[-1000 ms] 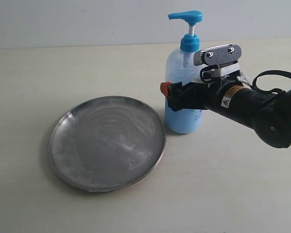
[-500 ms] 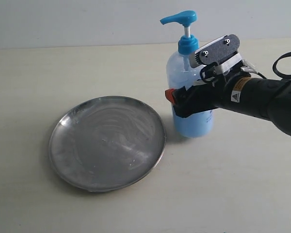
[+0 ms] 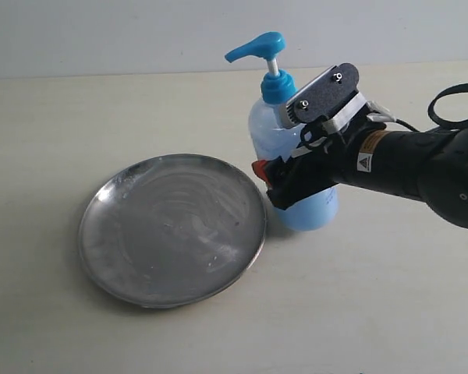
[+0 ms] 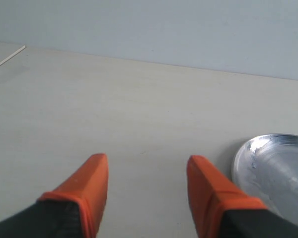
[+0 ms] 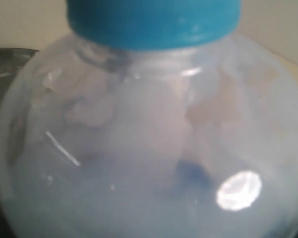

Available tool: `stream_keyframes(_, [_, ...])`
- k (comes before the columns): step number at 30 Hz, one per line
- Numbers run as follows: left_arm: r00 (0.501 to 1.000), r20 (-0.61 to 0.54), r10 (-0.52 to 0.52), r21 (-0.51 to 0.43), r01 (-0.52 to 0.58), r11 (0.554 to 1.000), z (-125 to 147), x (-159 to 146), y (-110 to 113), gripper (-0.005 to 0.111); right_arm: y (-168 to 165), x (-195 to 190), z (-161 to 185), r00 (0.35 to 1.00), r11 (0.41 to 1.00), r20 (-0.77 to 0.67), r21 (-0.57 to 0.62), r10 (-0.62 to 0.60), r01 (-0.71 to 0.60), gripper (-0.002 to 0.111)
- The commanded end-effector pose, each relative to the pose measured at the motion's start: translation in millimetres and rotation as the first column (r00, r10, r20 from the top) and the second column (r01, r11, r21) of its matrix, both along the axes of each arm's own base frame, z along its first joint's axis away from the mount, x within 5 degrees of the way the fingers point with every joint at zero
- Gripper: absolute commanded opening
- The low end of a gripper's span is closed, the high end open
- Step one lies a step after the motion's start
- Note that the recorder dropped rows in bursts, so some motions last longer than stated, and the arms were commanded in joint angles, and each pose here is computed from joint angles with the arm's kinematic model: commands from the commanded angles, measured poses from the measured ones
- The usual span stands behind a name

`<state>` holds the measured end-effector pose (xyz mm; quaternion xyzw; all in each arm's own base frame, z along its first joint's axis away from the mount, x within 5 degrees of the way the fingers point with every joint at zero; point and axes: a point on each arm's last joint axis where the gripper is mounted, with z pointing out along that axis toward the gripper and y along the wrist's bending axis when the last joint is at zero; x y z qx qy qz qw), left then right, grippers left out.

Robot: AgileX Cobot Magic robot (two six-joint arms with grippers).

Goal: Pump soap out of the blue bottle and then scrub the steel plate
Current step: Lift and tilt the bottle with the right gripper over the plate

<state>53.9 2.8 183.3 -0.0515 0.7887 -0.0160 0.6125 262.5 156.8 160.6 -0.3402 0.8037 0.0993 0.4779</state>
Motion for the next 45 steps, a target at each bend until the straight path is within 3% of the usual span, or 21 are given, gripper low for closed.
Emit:
stream_keyframes(1, [1.0,0.021,0.003,-0.006,-0.003,1.0,1.1,0.1,0.1,0.05,9.4,-0.1,17.5,0.995,0.998,0.101,0.062,-0.012,0.006,0.0])
stream_keyframes(17, [1.0,0.021,0.003,-0.006,-0.003,1.0,1.1,0.1,0.1,0.05,11.6,-0.2,13.6,0.993,0.998,0.104,0.047,-0.055,0.05,0.0])
stream_keyframes(45, [1.0,0.021,0.003,-0.006,-0.003,1.0,1.1,0.1,0.1,0.05,16.6,-3.0,14.3,0.992,1.0,0.128,0.027,0.001,-0.005,0.0])
